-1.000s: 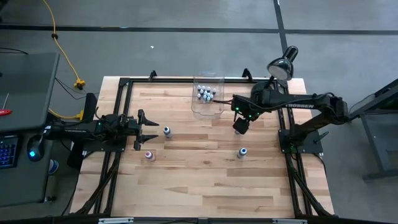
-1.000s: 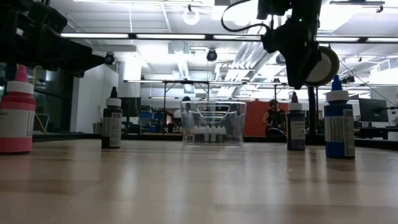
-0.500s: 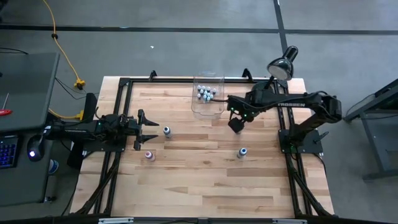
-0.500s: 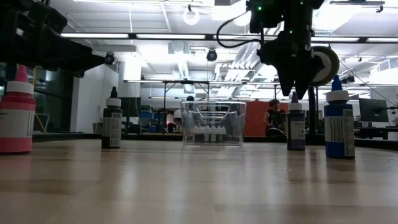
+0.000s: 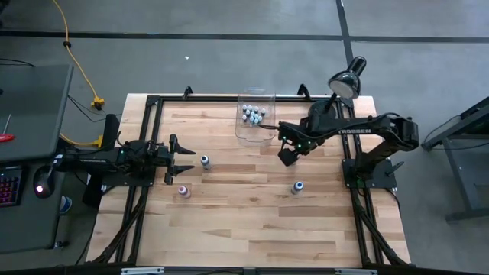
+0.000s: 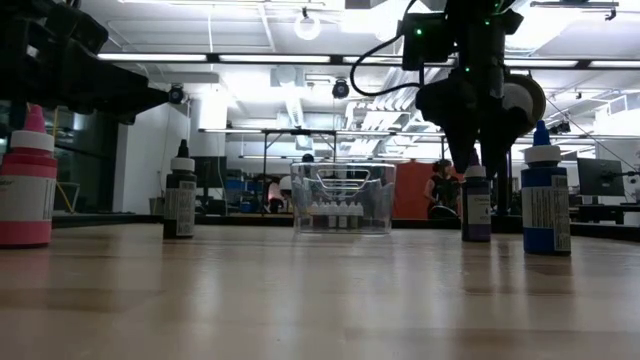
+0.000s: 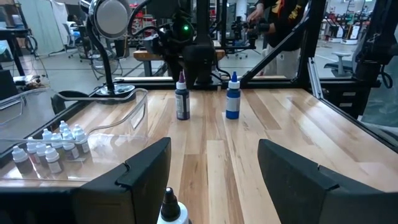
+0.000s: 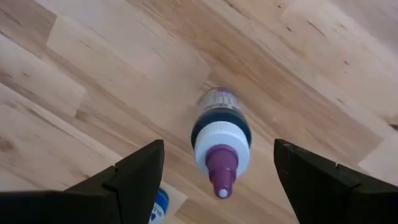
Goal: Pick & Place food coloring
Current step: Put the big purple food coloring bottle into the transparent bin
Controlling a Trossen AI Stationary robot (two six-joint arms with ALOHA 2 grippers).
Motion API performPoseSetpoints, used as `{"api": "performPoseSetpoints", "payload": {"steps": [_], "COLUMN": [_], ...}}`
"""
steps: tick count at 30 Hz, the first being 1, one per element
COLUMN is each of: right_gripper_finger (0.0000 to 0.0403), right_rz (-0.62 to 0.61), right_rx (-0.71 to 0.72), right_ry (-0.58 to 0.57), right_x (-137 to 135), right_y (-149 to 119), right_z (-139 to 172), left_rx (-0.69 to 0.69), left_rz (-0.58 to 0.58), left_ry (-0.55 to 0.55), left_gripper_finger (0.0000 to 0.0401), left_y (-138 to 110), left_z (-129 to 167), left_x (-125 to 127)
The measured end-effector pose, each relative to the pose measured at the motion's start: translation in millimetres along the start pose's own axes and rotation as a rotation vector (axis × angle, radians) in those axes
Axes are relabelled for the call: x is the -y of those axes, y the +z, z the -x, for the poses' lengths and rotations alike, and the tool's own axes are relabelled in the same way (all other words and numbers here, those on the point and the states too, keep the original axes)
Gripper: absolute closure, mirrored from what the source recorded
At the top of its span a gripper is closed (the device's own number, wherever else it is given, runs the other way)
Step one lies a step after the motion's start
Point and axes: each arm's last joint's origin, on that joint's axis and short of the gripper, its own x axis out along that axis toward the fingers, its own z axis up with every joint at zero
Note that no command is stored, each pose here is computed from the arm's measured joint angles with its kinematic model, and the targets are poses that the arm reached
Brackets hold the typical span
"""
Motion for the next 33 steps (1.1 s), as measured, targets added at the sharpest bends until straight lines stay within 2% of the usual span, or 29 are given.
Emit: {"api": "performPoseSetpoints", "payload": {"steps": [9, 22, 33], "right_gripper_finger": [0.0120, 0.0214, 0.0276], "right_rz": [-0.005, 0.018, 0.044], "right_rx": [0.021, 0.004, 0.002], "right_ry": [-0.028, 0.005, 0.002], "right_x": [2.7, 1.5, 1.8], "right_y": [1.4, 1.7, 1.5], "right_z": [-1.2, -1.1, -0.9], "left_rx": [0.000, 0.000, 0.000], "left_rz": [0.000, 0.000, 0.000], "left_ry": [0.000, 0.000, 0.000], "left_gripper_finger": [0.0162, 0.0162, 0.0162], "left_y": [0.0, -0.1, -0.1], "left_z": [0.0, 0.0, 0.0], "left_x": [0.0, 0.0, 0.0]}}
